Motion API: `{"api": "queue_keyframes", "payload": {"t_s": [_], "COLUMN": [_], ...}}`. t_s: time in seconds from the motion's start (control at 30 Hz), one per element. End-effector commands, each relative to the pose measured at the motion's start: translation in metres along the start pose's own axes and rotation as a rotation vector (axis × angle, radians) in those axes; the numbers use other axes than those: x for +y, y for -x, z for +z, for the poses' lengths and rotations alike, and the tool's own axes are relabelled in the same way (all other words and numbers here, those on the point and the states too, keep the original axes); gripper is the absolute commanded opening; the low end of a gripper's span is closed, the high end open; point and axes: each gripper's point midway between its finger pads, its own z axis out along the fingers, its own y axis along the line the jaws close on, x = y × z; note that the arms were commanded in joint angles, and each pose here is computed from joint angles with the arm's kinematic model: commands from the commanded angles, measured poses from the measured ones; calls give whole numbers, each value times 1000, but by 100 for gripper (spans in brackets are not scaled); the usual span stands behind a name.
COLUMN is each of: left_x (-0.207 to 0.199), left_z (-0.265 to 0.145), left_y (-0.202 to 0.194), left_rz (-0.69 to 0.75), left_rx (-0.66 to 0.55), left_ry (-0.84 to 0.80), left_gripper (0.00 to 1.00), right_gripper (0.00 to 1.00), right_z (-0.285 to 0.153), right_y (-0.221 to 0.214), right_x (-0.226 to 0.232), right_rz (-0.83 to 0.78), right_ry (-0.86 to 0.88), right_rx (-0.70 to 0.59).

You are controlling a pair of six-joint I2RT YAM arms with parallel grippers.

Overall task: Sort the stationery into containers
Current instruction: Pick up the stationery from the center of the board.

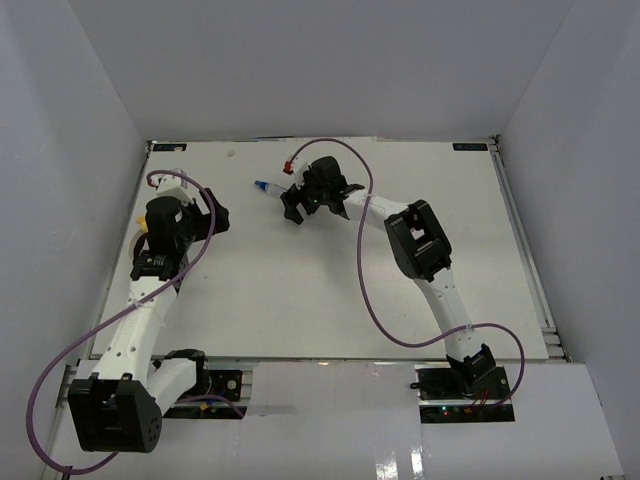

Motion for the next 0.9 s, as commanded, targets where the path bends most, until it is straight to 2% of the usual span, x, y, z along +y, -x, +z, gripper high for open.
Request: {"api": "queue_keyframes", "payload": {"t_s": [0.0, 0.2, 0.27, 0.53, 0.63, 0.67, 0.7, 0.77, 0.87], "left_x": [-5, -6, -6, -6, -6, -7, -6, -6, -8], "left_z": [-1, -1, -1, -1, -1, -1, -1, -1, 0], "left_y": [-2, -3, -3, -5, -5, -4, -5, -6, -6], "left_rz": [-8, -10, -10, -10, -8, -10, -10, -10, -22], "left_rx": [10, 14, 16, 21, 21, 19, 20, 23, 27], "left_ry": [-23, -25, -26, -31, -31, -31, -30, -32, -40], "left_gripper": [98, 98, 98, 98, 98, 98, 98, 98, 98], "right_gripper": [95, 100, 90, 60, 42, 31, 27, 21, 14], "right_z": [3, 20, 21, 21, 20, 20, 15, 13, -3], "right_y": [26, 23, 29, 30, 28, 25, 29, 14, 21], "right_x": [-9, -14, -16, -15, -15, -15, -15, -12, -10], "right_rz": [-24, -31, -43, -50, -50, -47, -49, -43, -47], "right_ry": [-34, -16, -13, -9, -11, -13, -22, -26, -46], "right_rx": [-38, 5, -9, -12, -7, -2, -7, 11, -13]}}
